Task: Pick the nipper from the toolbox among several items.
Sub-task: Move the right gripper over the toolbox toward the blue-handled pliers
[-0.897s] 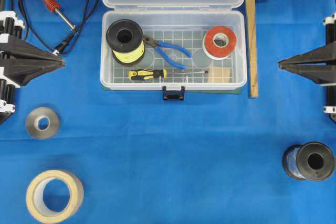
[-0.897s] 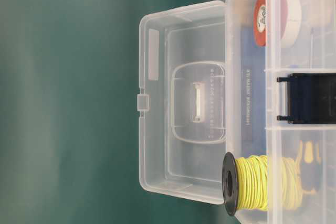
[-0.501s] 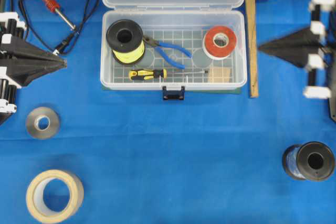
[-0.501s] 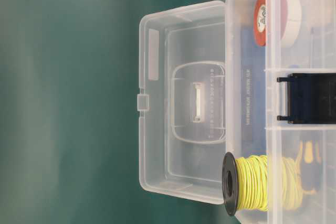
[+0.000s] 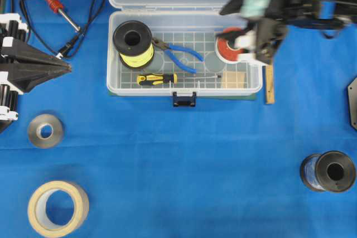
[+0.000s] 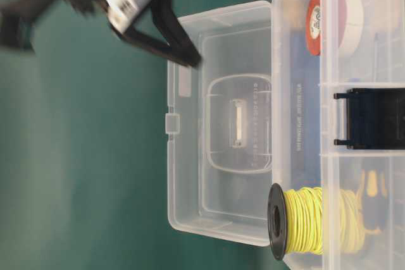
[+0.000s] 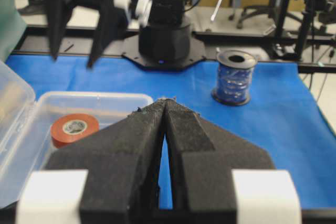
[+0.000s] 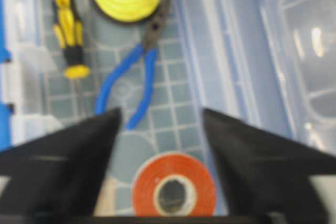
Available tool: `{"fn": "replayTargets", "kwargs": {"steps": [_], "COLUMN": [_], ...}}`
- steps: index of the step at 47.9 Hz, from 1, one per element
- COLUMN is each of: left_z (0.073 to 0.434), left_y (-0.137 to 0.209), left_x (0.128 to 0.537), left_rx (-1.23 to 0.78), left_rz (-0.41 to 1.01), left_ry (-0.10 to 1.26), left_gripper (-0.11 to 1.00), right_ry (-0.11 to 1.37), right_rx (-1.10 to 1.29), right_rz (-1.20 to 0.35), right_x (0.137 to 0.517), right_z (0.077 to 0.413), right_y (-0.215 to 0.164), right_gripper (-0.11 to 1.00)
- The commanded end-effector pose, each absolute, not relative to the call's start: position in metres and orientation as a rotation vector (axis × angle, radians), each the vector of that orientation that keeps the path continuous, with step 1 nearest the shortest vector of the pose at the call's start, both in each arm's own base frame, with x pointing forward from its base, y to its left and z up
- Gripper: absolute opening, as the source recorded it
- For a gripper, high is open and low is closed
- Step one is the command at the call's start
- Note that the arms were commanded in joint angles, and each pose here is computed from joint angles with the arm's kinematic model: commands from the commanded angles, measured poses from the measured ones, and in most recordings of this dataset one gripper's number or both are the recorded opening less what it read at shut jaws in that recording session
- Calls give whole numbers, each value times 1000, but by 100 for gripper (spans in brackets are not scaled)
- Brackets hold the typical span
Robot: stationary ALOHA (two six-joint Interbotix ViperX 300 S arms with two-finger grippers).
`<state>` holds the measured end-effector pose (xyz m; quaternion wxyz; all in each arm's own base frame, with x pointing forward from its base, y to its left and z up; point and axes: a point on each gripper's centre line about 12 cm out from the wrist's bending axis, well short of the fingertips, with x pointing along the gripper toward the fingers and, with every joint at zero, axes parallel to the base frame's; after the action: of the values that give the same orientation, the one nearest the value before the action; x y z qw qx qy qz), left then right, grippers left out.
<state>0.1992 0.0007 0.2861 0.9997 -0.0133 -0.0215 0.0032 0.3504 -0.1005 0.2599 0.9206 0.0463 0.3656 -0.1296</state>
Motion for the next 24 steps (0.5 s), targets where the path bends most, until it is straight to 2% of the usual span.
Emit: {"fn": "replayTargets", "kwargs": {"steps": [1, 3, 9, 24], "left_z": [290, 289, 287, 282], "left_y": [1, 1, 0, 1], "left_x": [201, 201, 201, 200], "left_rx": [-30, -30, -31, -28], "left_rz": [7, 7, 5, 7], "left_ry": [-52, -51, -44, -21], "left_gripper": [0, 0, 0, 0], "right_ry": [779, 811, 912, 1043], "right_rx": [84, 77, 62, 109], "right_rz": [-265, -258, -240, -248], "right_x": [371, 380, 403, 430], "right_z": [267, 262, 241, 183], "right_y": [-108, -111, -118, -137], "right_gripper": [76, 79, 71, 76]}}
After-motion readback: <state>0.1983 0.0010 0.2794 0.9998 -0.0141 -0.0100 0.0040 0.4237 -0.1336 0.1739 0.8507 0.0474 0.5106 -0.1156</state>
